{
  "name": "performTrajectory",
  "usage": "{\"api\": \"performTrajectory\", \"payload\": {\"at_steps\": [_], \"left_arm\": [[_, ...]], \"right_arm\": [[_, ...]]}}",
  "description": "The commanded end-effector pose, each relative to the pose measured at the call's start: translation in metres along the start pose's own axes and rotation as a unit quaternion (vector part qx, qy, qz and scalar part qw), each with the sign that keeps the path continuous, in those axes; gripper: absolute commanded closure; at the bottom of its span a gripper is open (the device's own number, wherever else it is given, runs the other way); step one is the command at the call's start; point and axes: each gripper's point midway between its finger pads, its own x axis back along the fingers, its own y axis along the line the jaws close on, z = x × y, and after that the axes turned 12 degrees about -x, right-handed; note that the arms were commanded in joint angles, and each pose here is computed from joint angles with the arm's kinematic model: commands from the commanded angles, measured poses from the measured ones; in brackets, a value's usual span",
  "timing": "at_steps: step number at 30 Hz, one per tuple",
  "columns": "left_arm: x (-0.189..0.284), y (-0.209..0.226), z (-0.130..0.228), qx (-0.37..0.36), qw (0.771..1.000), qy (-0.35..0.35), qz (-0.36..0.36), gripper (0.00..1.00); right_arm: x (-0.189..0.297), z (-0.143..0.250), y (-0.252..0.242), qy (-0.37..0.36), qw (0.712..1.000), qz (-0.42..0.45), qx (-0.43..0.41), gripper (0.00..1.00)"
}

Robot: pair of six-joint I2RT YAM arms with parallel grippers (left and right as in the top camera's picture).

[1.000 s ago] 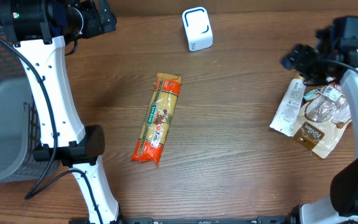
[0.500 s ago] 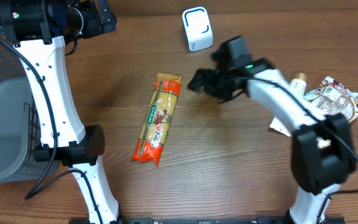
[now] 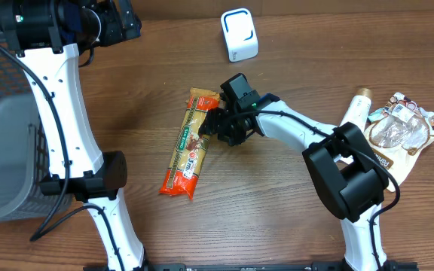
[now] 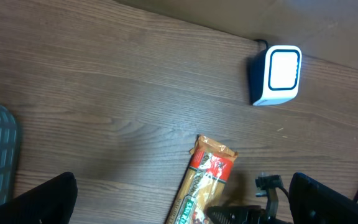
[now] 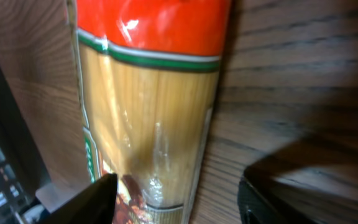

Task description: Scan the item barcode

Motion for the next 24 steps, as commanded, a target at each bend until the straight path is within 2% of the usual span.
{"api": "performTrajectory", "payload": {"at_steps": [1, 8, 13, 19, 22, 24], "left_arm": [[0.009, -0.007, -0.001, -0.008, 1.0, -0.01, 0.001, 0.0], [0.009, -0.007, -0.001, -0.008, 1.0, -0.01, 0.001, 0.01], [0.009, -0.007, -0.001, -0.008, 1.0, -0.01, 0.001, 0.01], [0.009, -0.007, -0.001, -0.008, 1.0, -0.01, 0.001, 0.0], [0.009, -0.007, -0.001, -0.008, 1.0, -0.01, 0.001, 0.01], [0.009, -0.007, -0.001, -0.008, 1.0, -0.01, 0.001, 0.0]], "right_arm": [[-0.012, 0.015, -0.001, 0.011, 1.0, 0.005, -0.015, 0.43], [-0.033, 0.039, -0.007, 0.011, 1.0, 0.01, -0.02, 0.5], [-0.036, 0.042, -0.012, 0.008, 1.0, 0.019, -0.014, 0.73], [-0.025, 0.039, -0.008, 0.024, 1.0, 0.007, 0.01, 0.85], [-0.006, 0.035, 0.0, 0.026, 0.999, 0.002, 0.033, 0.93], [0.015, 0.031, 0.005, 0.019, 0.998, 0.007, 0.06, 0.94]]}}
